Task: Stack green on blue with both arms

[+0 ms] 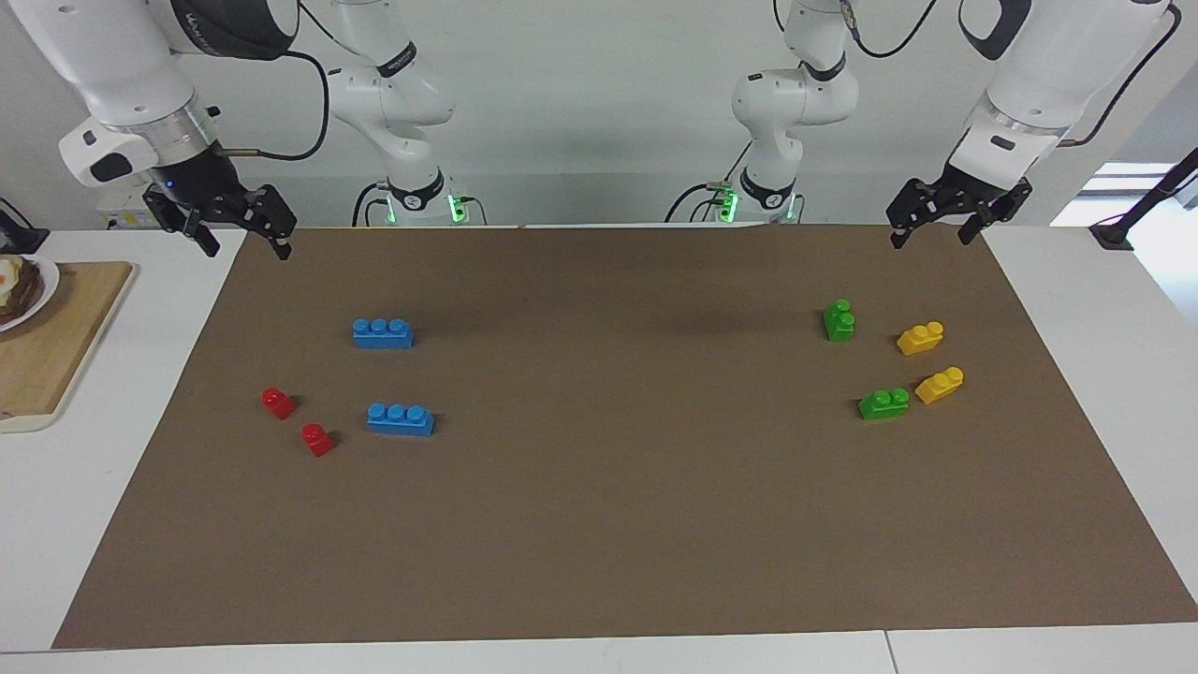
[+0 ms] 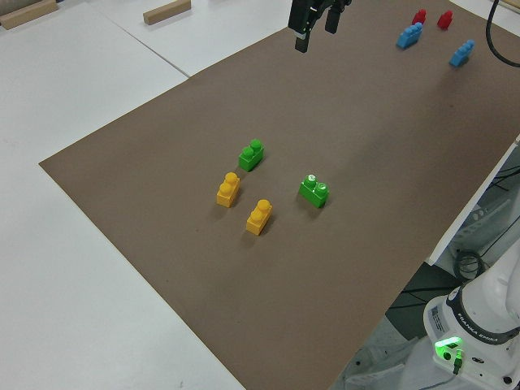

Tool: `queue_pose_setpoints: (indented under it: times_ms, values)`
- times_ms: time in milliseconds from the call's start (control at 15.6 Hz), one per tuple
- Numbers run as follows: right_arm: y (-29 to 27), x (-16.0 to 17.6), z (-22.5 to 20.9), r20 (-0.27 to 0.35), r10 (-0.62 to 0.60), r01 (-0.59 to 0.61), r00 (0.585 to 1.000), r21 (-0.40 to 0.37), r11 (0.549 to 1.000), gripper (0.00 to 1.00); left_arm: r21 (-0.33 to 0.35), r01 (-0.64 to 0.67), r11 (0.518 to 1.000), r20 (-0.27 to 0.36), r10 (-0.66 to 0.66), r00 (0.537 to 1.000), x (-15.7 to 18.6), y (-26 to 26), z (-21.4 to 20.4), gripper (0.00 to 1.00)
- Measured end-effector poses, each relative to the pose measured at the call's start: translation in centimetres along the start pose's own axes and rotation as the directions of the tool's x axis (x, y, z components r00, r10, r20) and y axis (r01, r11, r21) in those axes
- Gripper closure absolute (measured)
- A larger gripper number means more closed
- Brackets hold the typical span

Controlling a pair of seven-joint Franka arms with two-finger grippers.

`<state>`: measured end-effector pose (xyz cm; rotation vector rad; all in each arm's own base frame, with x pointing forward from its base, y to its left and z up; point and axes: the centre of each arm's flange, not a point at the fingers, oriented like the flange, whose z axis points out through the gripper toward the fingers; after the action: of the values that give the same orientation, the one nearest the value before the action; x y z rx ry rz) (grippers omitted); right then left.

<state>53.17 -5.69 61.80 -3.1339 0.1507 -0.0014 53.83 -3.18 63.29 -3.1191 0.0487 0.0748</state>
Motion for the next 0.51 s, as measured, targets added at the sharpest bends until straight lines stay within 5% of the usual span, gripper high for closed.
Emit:
queue_pose_setpoints:
  times_ms: [512]
  values:
    - [0.85, 0.03, -0.10, -0.006, 0.025, -0.025, 1.000, 0.000, 1.000, 0.00, 0.001, -0.008, 1.000, 0.002, 0.008, 1.000, -0.01, 0.45, 0.09, 0.00]
